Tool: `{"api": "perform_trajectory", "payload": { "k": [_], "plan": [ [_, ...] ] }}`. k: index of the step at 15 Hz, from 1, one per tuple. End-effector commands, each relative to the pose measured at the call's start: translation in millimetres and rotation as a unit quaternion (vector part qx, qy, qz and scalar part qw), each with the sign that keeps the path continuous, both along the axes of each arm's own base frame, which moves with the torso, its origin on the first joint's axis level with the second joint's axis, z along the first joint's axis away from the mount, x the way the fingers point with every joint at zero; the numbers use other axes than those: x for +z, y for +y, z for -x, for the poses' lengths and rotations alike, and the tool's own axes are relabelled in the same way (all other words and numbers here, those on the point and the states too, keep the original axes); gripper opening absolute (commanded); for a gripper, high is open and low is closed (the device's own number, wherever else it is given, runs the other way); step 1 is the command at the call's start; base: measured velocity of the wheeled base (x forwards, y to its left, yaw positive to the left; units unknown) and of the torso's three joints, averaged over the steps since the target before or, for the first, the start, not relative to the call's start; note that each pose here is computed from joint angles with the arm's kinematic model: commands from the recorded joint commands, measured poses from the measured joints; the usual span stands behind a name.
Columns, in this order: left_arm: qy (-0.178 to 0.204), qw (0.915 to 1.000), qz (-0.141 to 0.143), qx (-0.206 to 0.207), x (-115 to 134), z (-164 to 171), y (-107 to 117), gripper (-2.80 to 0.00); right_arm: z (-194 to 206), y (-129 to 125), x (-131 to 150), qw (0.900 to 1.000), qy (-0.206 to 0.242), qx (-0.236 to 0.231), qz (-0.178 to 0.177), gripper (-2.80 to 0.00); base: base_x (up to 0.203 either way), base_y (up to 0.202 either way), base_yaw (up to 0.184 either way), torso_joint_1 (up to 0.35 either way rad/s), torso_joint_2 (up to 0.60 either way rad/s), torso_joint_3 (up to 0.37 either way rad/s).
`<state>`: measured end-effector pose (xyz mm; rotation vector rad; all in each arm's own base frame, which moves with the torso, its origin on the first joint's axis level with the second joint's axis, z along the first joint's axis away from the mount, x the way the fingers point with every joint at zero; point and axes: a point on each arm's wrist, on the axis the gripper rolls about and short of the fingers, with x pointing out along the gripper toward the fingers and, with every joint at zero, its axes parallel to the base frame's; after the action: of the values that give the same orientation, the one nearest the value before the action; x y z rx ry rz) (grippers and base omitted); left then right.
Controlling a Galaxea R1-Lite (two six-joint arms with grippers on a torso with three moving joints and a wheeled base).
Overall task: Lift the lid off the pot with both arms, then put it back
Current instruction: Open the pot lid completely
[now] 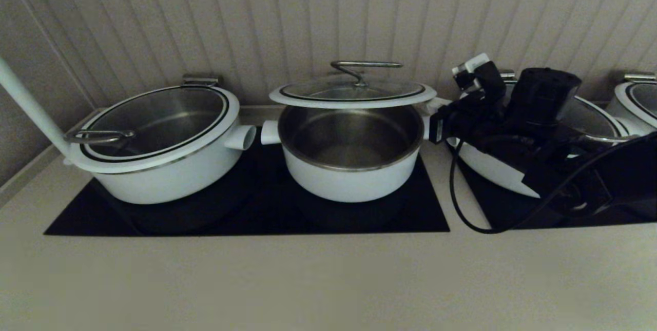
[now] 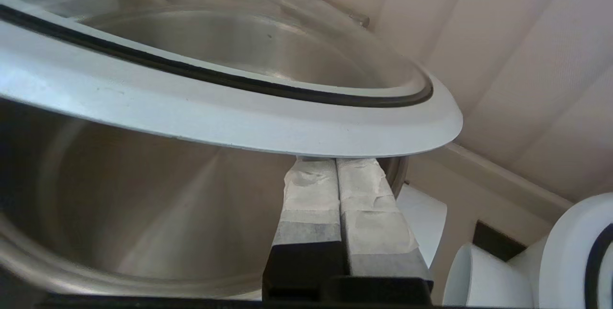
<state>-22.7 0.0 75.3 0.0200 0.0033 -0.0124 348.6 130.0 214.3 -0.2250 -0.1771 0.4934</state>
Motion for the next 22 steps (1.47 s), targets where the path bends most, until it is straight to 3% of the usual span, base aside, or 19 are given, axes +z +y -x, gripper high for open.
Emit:
{"api": "perform_trajectory", "payload": {
  "k": [1, 9, 15, 22],
  "plan": [
    [0.0, 1.0, 0.0, 0.0, 0, 0, 0, -2.8, -2, 0, 5, 1.0, -0.016, 0.0, -0.005, -2.8, 0.0, 0.0, 0.0, 0.0, 0.0, 0.0],
    [0.0, 1.0, 0.0, 0.0, 0, 0, 0, -2.8, -6, 2, 21, 0.999, -0.049, 0.001, -0.014, -2.8, 0.0, 0.0, 0.0, 0.0, 0.0, 0.0],
    [0.0, 1.0, 0.0, 0.0, 0, 0, 0, -2.8, -15, 1, 23, 0.996, -0.082, -0.004, -0.024, -2.8, 0.0, 0.0, 0.0, 0.0, 0.0, 0.0],
    [0.0, 1.0, 0.0, 0.0, 0, 0, 0, -2.8, -25, -4, 18, 0.996, -0.09, -0.013, -0.025, -2.8, 0.0, 0.0, 0.0, 0.0, 0.0, 0.0]
  ]
}}
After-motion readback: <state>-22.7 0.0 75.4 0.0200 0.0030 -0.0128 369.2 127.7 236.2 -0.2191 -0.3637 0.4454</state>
